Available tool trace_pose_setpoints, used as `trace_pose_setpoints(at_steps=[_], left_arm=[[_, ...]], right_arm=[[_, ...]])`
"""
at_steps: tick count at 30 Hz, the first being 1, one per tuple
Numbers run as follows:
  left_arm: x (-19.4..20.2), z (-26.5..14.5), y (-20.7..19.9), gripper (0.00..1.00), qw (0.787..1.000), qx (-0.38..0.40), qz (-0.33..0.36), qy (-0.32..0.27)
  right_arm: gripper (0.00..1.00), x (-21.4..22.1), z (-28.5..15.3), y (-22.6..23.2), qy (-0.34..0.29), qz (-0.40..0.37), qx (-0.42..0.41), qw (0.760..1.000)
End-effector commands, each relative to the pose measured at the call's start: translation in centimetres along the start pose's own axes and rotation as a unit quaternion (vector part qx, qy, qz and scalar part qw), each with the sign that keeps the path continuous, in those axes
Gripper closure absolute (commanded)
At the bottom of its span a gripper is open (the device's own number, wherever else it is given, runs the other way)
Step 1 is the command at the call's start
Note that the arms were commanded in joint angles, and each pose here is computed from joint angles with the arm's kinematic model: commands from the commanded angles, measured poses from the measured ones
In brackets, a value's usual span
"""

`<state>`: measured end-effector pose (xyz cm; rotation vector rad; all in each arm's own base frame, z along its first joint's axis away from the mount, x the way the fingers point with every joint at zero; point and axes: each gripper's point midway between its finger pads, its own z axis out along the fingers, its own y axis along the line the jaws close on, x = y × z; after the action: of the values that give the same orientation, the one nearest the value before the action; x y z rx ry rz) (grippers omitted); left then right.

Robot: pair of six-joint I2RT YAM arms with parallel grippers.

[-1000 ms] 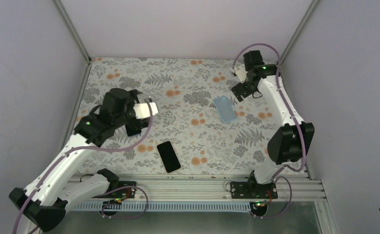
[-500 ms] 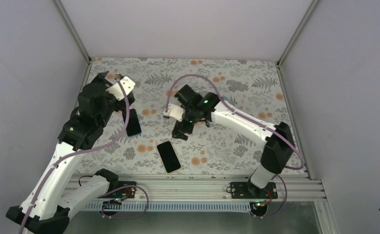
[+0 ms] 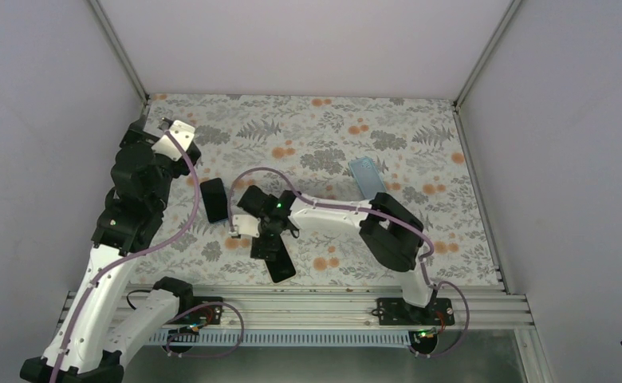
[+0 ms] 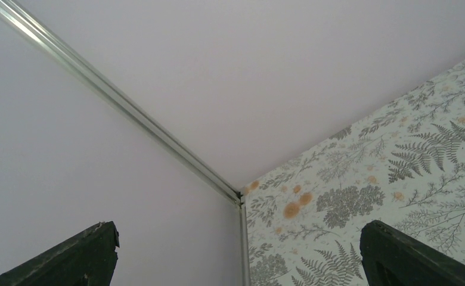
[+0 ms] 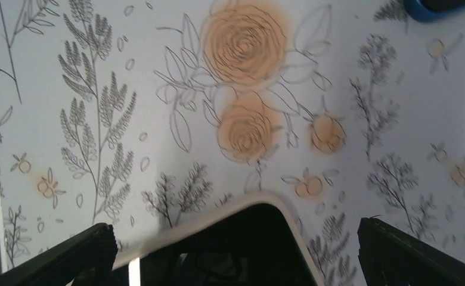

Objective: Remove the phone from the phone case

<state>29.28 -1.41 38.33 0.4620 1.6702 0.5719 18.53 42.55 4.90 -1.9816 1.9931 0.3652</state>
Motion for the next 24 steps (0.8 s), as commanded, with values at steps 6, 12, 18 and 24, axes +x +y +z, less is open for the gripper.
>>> trace_pose_setpoints(at_steps=[6, 12, 18, 24], left_arm=[[0.8, 0.3, 0.2, 0.0, 1.0, -0.015, -0.013, 0.004], [0.9, 0.5, -0.2, 0.0, 1.0, -0.008, -0.016, 0.004], [1.4, 0.5, -0.5, 0.0, 1.0, -0.006, -0.011, 0.009], [1.5, 0.5, -0.7, 0.0, 1.0, -0.002, -0.016, 0.006]], right_arm=[[0.0, -1.3, 0.9, 2.0, -0.009, -0.051, 0.018, 0.999], [0.0, 0.5, 1.4, 3.3, 0.016, -0.072, 0.044, 0.996], [0.0, 4.0, 0.1, 1.2, 0.054, -0.099, 0.135, 0.984], [0.0, 7.6, -1.5, -0.7, 0.074, -0.084, 0.186, 0.976]])
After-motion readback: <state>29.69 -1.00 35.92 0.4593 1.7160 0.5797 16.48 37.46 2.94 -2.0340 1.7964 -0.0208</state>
